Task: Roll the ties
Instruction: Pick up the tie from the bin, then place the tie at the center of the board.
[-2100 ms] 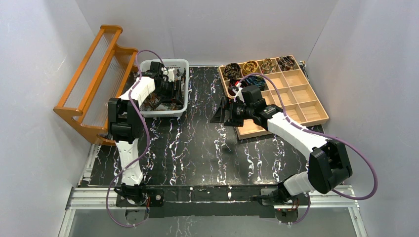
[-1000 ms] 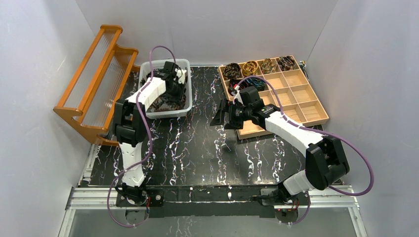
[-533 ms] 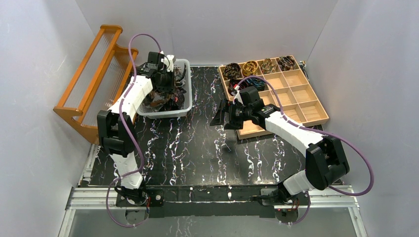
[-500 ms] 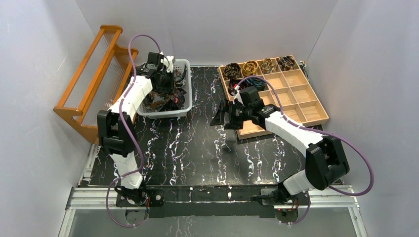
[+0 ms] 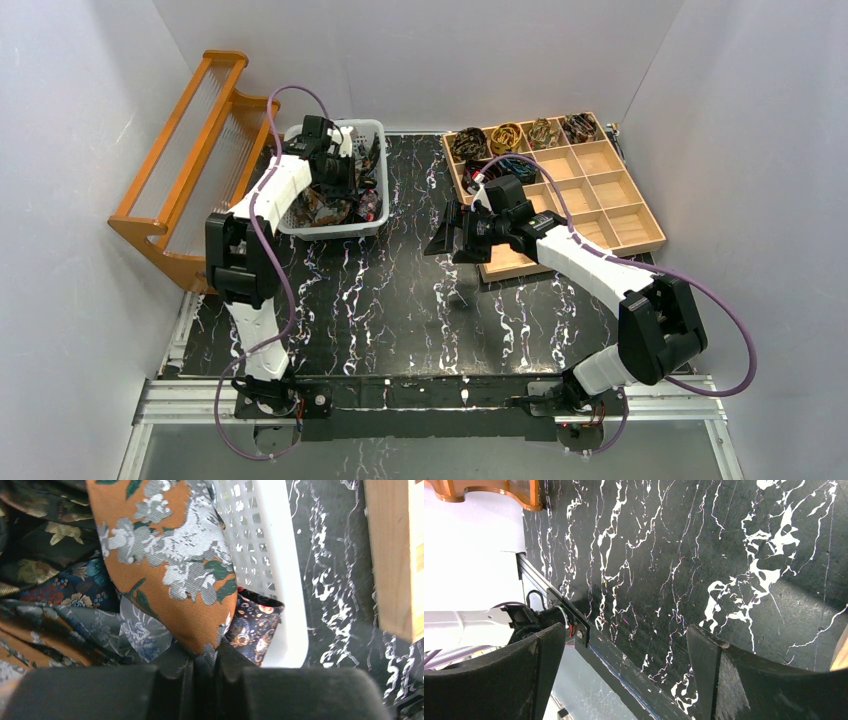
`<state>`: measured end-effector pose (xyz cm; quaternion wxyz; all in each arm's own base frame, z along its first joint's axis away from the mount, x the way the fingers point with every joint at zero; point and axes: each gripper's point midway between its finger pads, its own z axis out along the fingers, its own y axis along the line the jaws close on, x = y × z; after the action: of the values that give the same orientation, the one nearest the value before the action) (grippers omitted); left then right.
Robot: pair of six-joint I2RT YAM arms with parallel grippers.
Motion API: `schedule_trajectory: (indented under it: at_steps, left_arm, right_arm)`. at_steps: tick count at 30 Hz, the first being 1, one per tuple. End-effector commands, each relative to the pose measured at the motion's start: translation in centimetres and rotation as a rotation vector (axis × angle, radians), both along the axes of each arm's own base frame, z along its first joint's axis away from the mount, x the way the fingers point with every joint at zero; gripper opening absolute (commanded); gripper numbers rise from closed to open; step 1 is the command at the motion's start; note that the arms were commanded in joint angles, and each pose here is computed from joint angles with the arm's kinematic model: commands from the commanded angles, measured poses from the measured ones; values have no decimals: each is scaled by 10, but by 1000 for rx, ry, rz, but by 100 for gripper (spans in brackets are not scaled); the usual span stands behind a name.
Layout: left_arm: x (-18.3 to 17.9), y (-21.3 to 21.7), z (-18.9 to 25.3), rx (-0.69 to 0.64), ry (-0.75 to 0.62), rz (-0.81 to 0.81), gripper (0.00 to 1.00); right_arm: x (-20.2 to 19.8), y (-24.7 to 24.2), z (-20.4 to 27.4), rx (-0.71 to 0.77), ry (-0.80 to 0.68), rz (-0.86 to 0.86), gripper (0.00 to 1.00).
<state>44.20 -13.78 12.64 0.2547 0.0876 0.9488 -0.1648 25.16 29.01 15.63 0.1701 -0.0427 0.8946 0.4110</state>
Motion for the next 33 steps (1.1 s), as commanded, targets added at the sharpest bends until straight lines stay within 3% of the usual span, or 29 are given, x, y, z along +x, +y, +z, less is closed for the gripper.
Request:
schedule_trajectory:
  at_steps: [1,5,10,16,24,27,33]
  left_arm:
    - [3,-7,14,-56,-5,-19,0]
    - [6,-9,64,-77,-104,-31,0]
    - [-1,-7,163,-97,-282,-50,0]
    - [-57,-41,234,-304,-355,-152,0]
    - [-178,-173,263,-503,-350,-496,0]
    - [-197,-207,270,-589,-356,-525,0]
    - [-211,-255,265,-605,-364,-597,0]
  right_arm:
    - [-2,1,0,13,6,11,99]
    - [-2,1,2,12,2,11,99]
    - [3,-2,17,27,-58,-15,99]
    - [9,-12,40,38,-169,-90,99]
    - [34,-71,50,-112,-329,-407,99]
    - [38,-100,62,-182,-400,-520,99]
    - [38,-143,83,-254,-452,-677,99]
